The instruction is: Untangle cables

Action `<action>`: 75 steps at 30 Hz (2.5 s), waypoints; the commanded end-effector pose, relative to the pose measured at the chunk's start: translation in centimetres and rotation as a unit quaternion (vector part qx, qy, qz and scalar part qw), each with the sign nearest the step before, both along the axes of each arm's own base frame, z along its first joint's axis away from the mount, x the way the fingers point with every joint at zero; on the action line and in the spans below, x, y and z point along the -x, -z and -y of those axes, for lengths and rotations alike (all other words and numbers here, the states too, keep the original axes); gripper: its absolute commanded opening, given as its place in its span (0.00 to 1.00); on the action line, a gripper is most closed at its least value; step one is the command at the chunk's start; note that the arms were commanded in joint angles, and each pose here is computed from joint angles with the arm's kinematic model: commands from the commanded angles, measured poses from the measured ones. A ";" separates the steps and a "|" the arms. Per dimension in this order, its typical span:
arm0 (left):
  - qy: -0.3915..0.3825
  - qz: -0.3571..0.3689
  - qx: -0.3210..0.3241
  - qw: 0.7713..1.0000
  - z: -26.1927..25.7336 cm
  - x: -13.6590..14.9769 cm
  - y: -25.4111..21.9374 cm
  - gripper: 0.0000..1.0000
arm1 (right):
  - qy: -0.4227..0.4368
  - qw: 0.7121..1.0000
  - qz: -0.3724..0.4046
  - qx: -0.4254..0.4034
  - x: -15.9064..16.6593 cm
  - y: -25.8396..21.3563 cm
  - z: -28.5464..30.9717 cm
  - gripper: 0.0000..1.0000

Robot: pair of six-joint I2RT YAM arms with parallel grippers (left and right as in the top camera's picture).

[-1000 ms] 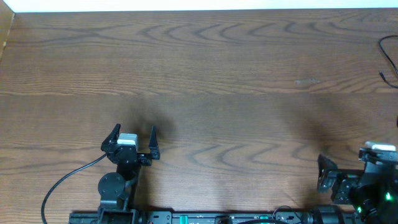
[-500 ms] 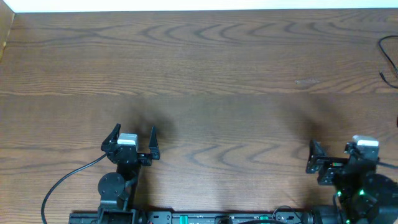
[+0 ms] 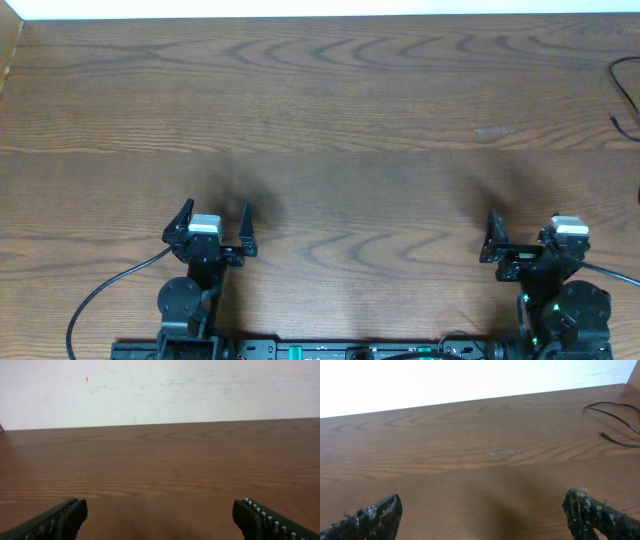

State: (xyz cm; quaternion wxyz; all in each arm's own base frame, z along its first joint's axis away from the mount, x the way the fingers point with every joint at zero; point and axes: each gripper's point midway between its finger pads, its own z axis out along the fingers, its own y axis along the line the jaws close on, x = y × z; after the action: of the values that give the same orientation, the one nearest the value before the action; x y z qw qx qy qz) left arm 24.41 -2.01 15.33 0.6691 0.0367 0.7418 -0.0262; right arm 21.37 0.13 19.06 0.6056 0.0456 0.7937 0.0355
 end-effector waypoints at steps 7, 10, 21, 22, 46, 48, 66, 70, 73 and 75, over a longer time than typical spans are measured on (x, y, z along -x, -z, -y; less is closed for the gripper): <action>0.009 -0.022 -0.005 1.000 0.3 0.1 1.5 0.98 | -0.002 0.999 0.034 -0.003 -0.9 1.2 -0.1 0.99; 0.009 -0.022 -0.005 1.000 0.3 0.1 1.5 0.98 | -0.002 0.999 0.051 -0.004 -1.3 0.9 -0.1 0.99; 0.009 -0.022 -0.005 1.000 0.3 0.1 1.5 0.98 | 0.005 0.996 0.078 -0.040 -2.7 2.7 -0.2 0.99; 0.009 -0.022 -0.005 1.000 0.3 0.1 1.5 0.98 | 0.006 0.996 0.078 -0.047 -2.8 3.1 -0.2 0.99; 0.009 -0.021 -0.005 1.000 0.3 0.1 1.5 0.98 | 0.028 0.994 0.093 -0.049 -3.1 3.2 0.6 0.99; 0.009 -0.022 -0.005 1.000 0.3 0.1 1.5 0.98 | 0.019 0.994 0.092 -0.047 -3.1 3.3 0.3 0.99; 0.009 -0.022 -0.005 1.000 0.3 0.1 1.5 0.98 | -0.018 0.996 0.090 0.008 -3.1 3.4 -0.7 0.99; 0.009 -0.022 -0.005 1.000 0.3 0.1 1.5 0.98 | -0.018 0.996 0.090 0.008 -3.1 3.4 -0.7 0.99; 0.009 -0.022 -0.005 1.000 0.3 0.1 1.5 0.98 | -0.018 0.996 0.090 0.008 -3.1 3.4 -0.7 0.99; 0.009 -0.022 -0.005 1.000 0.3 0.1 1.5 0.98 | -0.018 0.996 0.090 0.008 -3.1 3.4 -0.7 0.99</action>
State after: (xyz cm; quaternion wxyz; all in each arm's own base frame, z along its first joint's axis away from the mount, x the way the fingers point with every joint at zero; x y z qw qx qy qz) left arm 24.41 -2.01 15.33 0.6691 0.0367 0.7418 -0.0262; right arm 24.51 0.66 15.80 0.6739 0.0302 0.7368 0.0467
